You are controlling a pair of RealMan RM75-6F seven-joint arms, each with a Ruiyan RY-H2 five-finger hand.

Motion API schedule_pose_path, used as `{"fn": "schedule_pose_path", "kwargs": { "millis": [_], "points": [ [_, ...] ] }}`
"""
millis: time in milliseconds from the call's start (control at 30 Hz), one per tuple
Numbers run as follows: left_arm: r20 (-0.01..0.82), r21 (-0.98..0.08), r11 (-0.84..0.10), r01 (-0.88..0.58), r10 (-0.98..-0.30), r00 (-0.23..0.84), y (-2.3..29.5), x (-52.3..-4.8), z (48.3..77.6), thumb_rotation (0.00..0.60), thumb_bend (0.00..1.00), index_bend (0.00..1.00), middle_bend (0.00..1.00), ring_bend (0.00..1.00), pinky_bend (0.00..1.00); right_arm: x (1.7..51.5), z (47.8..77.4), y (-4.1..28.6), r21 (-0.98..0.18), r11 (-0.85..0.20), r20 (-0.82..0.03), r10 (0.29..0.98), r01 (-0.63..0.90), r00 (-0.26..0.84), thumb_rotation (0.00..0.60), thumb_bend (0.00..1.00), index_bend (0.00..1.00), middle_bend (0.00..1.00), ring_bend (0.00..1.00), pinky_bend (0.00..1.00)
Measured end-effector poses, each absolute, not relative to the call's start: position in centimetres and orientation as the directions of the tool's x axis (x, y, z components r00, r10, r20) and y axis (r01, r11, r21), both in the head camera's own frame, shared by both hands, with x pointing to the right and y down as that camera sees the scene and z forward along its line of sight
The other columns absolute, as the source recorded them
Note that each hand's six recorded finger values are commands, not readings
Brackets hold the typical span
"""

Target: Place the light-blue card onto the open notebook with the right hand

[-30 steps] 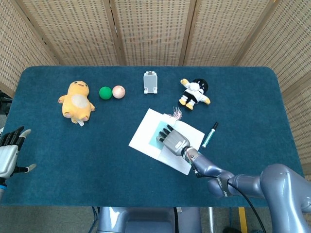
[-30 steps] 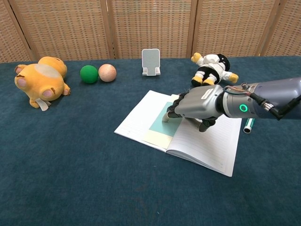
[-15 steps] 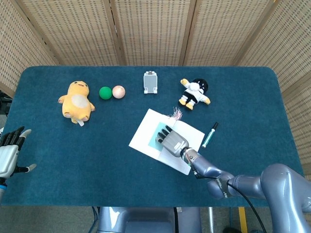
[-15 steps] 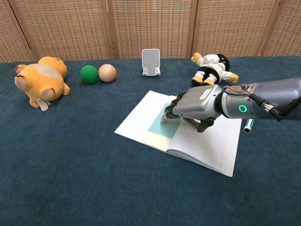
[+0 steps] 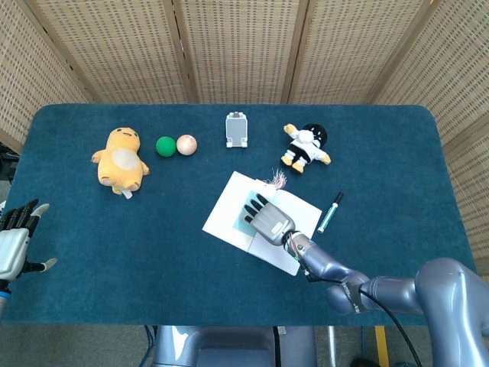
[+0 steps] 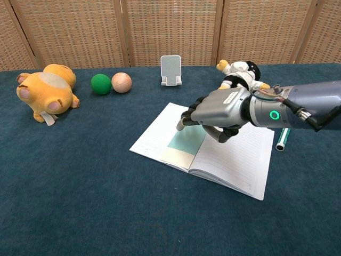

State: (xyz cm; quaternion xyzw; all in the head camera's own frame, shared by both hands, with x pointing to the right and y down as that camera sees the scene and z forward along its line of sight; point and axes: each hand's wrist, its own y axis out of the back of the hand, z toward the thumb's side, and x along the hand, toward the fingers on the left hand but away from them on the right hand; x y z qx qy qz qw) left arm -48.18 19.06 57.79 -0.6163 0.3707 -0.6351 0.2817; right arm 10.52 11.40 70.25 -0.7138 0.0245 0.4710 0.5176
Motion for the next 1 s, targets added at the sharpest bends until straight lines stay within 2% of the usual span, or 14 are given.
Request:
{"fn": "schedule_pose_path", "kwargs": {
  "millis": [167,300,333,400,467,500,567,633,667,800,900,1000],
  "points": [
    [0.577,-0.816,-0.570,-0.098,-0.813,-0.075,19.1,-48.0,57.8,0.600,0.00,0.00,0.00,0.00,0.00,10.1,67.8,11.3,-0.751,-0.465,-0.658,0.466,-0.469,0.591,0.600,1.00,0.10,0.07,0.00,0.02],
    [0.575,-0.817,-0.568,-0.101,-0.816,-0.065,19.2,-47.9,57.6,0.600,0.00,0.00,0.00,0.00,0.00,10.4,64.4,11.0,-0.802,-0.439,-0.592,0.504,-0.404,0.628,0.600,1.00,0.10,0.06,0.00,0.02],
    [0.572,-0.819,-0.565,-0.104,-0.818,-0.062,19.2,-47.9,57.5,0.600,0.00,0.00,0.00,0.00,0.00,10.8,63.6,10.9,-0.817,-0.427,-0.573,0.520,-0.388,0.634,0.600,0.96,0.10,0.05,0.00,0.02],
    [0.564,-0.823,-0.557,-0.108,-0.824,-0.055,19.3,-47.9,57.1,0.600,0.00,0.00,0.00,0.00,0.00,12.6,61.9,10.3,-0.851,-0.399,-0.523,0.578,-0.343,0.626,0.600,0.80,0.10,0.03,0.00,0.02],
    [0.551,-0.832,-0.544,-0.112,-0.833,-0.045,19.4,-47.8,56.7,0.600,0.00,0.00,0.00,0.00,0.00,14.8,60.5,9.9,-0.882,-0.371,-0.469,0.641,-0.290,0.607,0.600,0.51,0.09,0.00,0.00,0.02],
    [0.544,-0.836,-0.537,-0.114,-0.838,-0.042,19.5,-47.8,56.5,0.600,0.00,0.00,0.00,0.00,0.00,16.7,59.6,9.8,-0.902,-0.355,-0.430,0.685,-0.246,0.587,0.600,0.42,0.08,0.00,0.00,0.02],
    [0.529,-0.845,-0.521,-0.117,-0.848,-0.040,19.6,-47.9,56.1,0.600,0.00,0.00,0.00,0.00,0.00,19.5,58.4,9.8,-0.926,-0.337,-0.373,0.748,-0.169,0.549,0.600,0.18,0.07,0.00,0.00,0.02],
    [0.511,-0.856,-0.504,-0.117,-0.858,-0.047,19.7,-47.9,55.8,0.600,0.00,0.00,0.00,0.00,0.00,23.2,57.2,10.3,-0.943,-0.327,-0.318,0.815,-0.069,0.485,0.600,0.04,0.06,0.00,0.00,0.01],
    [0.503,-0.861,-0.494,-0.118,-0.863,-0.051,19.7,-47.9,55.7,0.600,0.00,0.00,0.00,0.00,0.00,24.9,56.9,10.6,-0.945,-0.325,-0.301,0.842,-0.025,0.448,0.600,0.00,0.06,0.00,0.00,0.00],
    [0.479,-0.876,-0.469,-0.115,-0.874,-0.083,19.9,-47.9,55.5,0.600,0.00,0.00,0.00,0.00,0.00,33.0,55.8,13.2,-0.946,-0.294,-0.254,0.935,0.139,0.248,0.600,0.00,0.00,0.00,0.00,0.00],
    [0.461,-0.886,-0.449,-0.115,-0.881,-0.109,20.0,-47.9,55.3,0.600,0.00,0.00,0.00,0.00,0.00,37.2,55.3,15.4,-0.955,-0.257,-0.236,0.961,0.149,0.143,0.600,0.00,0.00,0.00,0.00,0.00],
    [0.439,-0.897,-0.425,-0.123,-0.889,-0.130,20.1,-47.8,55.0,0.600,0.00,0.00,0.00,0.00,0.00,39.2,55.3,17.3,-0.963,-0.232,-0.222,0.971,0.137,0.087,0.600,0.00,0.00,0.00,0.00,0.00]
  ]
}}
